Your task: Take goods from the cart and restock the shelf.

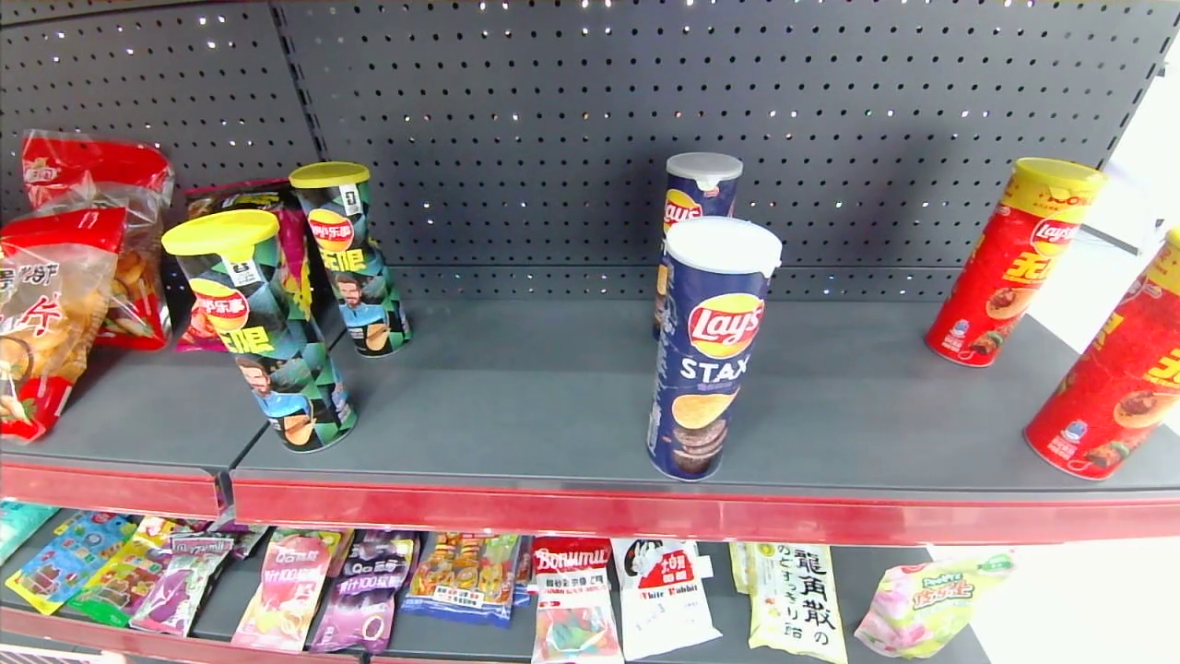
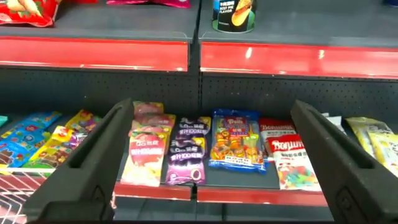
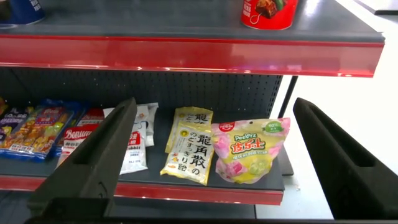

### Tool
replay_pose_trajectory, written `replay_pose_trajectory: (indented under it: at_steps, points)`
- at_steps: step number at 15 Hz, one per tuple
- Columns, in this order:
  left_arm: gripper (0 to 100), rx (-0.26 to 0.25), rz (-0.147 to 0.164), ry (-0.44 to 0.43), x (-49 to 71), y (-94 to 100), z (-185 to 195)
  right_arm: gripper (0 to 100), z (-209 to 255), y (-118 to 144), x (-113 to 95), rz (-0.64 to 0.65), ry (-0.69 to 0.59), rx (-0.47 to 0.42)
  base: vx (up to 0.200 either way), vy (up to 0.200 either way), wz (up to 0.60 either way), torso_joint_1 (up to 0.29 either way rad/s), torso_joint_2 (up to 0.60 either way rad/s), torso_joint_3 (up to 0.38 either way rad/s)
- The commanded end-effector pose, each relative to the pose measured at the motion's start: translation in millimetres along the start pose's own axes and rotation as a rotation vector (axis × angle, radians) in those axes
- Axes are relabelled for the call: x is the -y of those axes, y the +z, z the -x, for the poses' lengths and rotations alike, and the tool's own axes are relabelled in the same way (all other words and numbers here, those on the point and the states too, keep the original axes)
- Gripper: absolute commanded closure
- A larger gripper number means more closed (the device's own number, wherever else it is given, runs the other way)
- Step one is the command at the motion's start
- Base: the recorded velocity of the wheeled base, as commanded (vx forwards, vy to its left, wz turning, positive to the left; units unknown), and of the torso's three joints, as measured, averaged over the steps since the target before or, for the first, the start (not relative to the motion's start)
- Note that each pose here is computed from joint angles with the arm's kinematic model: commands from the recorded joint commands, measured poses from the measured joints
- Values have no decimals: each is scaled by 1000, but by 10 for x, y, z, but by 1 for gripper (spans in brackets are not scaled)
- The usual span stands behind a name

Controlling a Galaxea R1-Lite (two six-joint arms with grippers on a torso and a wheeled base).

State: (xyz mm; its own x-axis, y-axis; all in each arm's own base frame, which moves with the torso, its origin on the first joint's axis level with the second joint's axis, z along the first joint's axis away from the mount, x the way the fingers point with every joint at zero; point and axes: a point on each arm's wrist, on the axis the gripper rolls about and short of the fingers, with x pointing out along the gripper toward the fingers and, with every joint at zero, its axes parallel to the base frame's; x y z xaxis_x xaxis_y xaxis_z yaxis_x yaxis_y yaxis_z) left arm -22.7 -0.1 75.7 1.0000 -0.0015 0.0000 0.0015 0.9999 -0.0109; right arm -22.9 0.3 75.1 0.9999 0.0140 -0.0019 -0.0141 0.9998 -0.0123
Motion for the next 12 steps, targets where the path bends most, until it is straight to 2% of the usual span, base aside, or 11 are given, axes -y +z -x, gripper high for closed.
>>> replay_pose_trajectory:
  at_steps: [1,2,5,6,7,8,9,11,12]
  points:
    - [0,2,-25,0,1,-1,1,0,-1,0,-1,0,3,-1,0,0,0,0,0,0]
    - [0,2,-45,-2,1,-1,1,0,-1,0,-1,-3,4,-1,0,0,0,0,0,0]
    - [0,0,-57,-6,1,-2,1,0,-1,2,-10,9,46,1,0,0,0,0,0,0]
    - [0,0,-14,1,-1,-2,1,0,-1,2,-10,11,47,1,0,0,0,0,0,0]
    - [0,0,-9,8,-1,-2,1,0,5,39,-10,10,47,24,0,0,0,0,0,0]
    - [0,2,-9,8,-1,-1,1,0,49,390,-8,-21,87,92,0,0,0,0,0,0]
    - [0,2,-9,8,-1,-1,1,0,-27,695,-4,-70,101,58,0,0,0,0,0,0]
    - [0,2,-9,6,-2,-1,1,0,-98,953,-10,-69,170,47,0,0,0,0,0,0]
    - [0,0,-9,8,-1,-2,1,0,-166,948,-22,-68,238,3,0,0,0,0,0,0]
